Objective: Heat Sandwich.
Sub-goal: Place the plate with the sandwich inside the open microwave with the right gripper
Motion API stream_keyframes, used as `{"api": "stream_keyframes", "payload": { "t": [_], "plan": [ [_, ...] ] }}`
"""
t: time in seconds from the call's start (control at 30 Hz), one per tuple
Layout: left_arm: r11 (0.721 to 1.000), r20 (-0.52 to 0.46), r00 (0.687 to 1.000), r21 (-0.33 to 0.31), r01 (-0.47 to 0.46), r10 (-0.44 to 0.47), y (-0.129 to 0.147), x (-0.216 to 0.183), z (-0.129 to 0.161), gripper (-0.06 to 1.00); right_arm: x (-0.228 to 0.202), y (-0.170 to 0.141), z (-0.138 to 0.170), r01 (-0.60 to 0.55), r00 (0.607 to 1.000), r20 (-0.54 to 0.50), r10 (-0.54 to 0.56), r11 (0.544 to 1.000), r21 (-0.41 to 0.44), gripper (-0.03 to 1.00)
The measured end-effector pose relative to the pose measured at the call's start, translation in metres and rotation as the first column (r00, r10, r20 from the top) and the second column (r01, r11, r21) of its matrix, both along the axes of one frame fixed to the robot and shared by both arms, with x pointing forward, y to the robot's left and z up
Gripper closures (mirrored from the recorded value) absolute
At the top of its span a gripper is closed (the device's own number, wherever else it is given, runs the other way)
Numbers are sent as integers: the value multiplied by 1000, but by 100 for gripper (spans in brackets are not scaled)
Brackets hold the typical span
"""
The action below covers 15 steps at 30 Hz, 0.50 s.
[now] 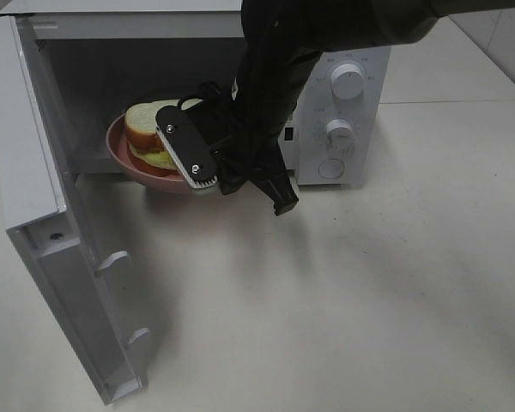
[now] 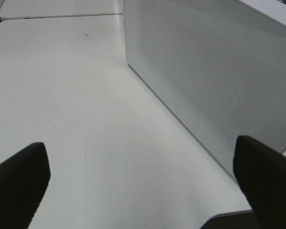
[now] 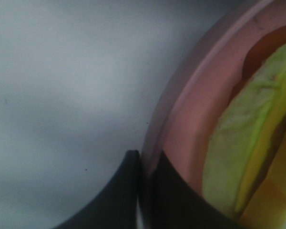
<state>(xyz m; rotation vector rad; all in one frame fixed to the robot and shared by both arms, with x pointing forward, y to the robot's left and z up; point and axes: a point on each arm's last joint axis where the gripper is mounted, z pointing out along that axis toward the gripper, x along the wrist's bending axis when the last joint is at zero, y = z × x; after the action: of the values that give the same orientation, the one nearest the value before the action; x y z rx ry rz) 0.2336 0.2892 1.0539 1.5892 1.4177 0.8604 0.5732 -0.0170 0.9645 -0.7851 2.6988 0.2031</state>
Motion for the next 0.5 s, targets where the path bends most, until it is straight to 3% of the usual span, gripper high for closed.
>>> {"api": "stream_keyframes", "payload": {
  "t": [0.4, 0.5],
  "plan": [
    [1000, 0, 1000, 0, 0, 0, 0, 0, 0, -5, 28, 17, -5, 100, 995, 26, -100, 995, -1, 91],
    [1000, 0, 1000, 0, 0, 0, 0, 0, 0, -5, 37, 24, -1, 151, 987, 48, -153, 988, 32, 91]
  ]
}}
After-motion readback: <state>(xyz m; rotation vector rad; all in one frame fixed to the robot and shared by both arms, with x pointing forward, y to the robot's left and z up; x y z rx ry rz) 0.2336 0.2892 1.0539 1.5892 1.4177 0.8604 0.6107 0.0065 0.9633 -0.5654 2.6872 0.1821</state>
